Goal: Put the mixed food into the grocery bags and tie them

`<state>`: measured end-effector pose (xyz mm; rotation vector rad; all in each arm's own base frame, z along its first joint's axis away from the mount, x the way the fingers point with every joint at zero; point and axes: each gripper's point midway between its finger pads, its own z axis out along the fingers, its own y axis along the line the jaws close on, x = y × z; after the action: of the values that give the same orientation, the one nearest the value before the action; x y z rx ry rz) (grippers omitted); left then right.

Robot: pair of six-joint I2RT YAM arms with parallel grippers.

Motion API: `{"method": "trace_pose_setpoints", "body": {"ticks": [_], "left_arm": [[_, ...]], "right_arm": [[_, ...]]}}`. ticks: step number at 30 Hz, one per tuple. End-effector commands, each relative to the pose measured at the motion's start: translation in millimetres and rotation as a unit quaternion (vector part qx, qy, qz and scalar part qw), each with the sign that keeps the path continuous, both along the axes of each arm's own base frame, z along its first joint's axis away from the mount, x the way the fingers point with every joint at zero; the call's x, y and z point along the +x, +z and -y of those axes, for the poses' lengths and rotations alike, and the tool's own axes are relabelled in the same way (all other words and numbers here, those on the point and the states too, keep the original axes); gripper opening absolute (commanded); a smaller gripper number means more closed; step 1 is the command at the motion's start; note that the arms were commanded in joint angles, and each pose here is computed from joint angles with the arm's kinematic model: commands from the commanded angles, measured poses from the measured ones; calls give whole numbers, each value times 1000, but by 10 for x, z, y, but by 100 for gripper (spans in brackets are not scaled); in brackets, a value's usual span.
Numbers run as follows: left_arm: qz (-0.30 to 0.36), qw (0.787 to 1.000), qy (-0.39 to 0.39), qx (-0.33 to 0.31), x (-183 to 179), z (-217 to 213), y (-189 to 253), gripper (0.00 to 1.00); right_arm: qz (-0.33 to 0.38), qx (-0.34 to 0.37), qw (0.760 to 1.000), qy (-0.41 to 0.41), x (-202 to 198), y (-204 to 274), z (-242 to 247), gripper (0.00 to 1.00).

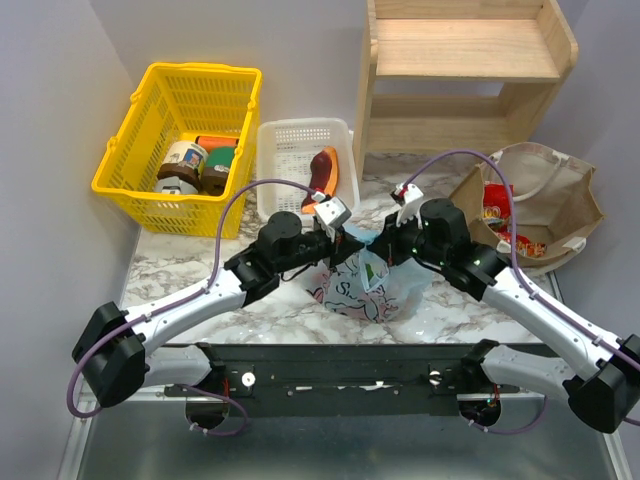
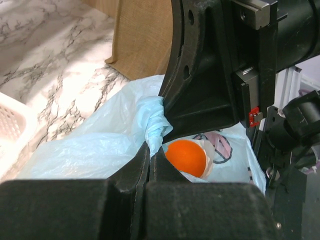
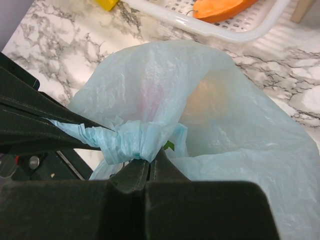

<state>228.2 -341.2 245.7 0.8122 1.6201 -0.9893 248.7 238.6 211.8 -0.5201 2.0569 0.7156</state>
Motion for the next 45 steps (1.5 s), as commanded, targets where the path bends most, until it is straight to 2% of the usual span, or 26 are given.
{"method": "trace_pose_setpoints", "body": {"ticks": [1, 3, 5, 6, 9, 11, 14, 17, 20, 25, 29, 32, 34, 36, 41, 45], "left_arm": [[9, 999, 40, -11, 57, -20, -20, 0], [15, 998, 62, -3, 122, -34, -83, 0], [24, 996, 92, 2, 215, -77, -103, 0], [27, 995, 99, 3, 243, -89, -108, 0], [41, 992, 115, 6, 304, -127, -122, 0], [50, 992, 115, 5, 308, -124, -108, 0], [60, 992, 112, 0, 291, -124, -82, 0], [65, 992, 108, -1, 262, -132, -91, 0], [75, 992, 106, 2, 241, -144, -100, 0], [106, 987, 116, 16, 241, -185, -67, 0], [132, 982, 132, 24, 250, -232, -24, 0], [146, 978, 147, 33, 283, -281, -27, 0], [152, 976, 154, 30, 292, -308, -28, 0], [155, 975, 155, 29, 290, -319, -48, 0], [162, 973, 161, 19, 314, -316, -5, 0], [164, 974, 158, 0, 292, -300, 27, 0]], "right_arm": [[47, -46, 991, -116, 308, -34, 428, 1], [46, -39, 993, -98, 277, -14, 363, 3], [43, -35, 995, -78, 238, -6, 314, 10], [38, -24, 997, -55, 175, 27, 250, 25], [38, -13, 999, -14, 16, 141, 198, 58], [52, 2, 999, 4, -94, 368, 203, 64], [70, 22, 997, 6, -171, 713, 242, 65], [82, 15, 997, -3, -99, 940, 282, 59], [79, -1, 997, 4, 117, 944, 251, 53], [32, -35, 998, 45, 517, 610, 165, 45], [2, -69, 992, 104, 604, 217, 99, 42], [-10, -68, 984, 167, 458, 32, 20, 40], [-16, -41, 974, 221, 244, -69, -60, 40], [12, -13, 967, 254, 152, 18, -135, 41], [7, 7, 957, 291, 4, -67, -171, 41], [15, 50, 944, 326, -104, -52, -281, 43]]}}
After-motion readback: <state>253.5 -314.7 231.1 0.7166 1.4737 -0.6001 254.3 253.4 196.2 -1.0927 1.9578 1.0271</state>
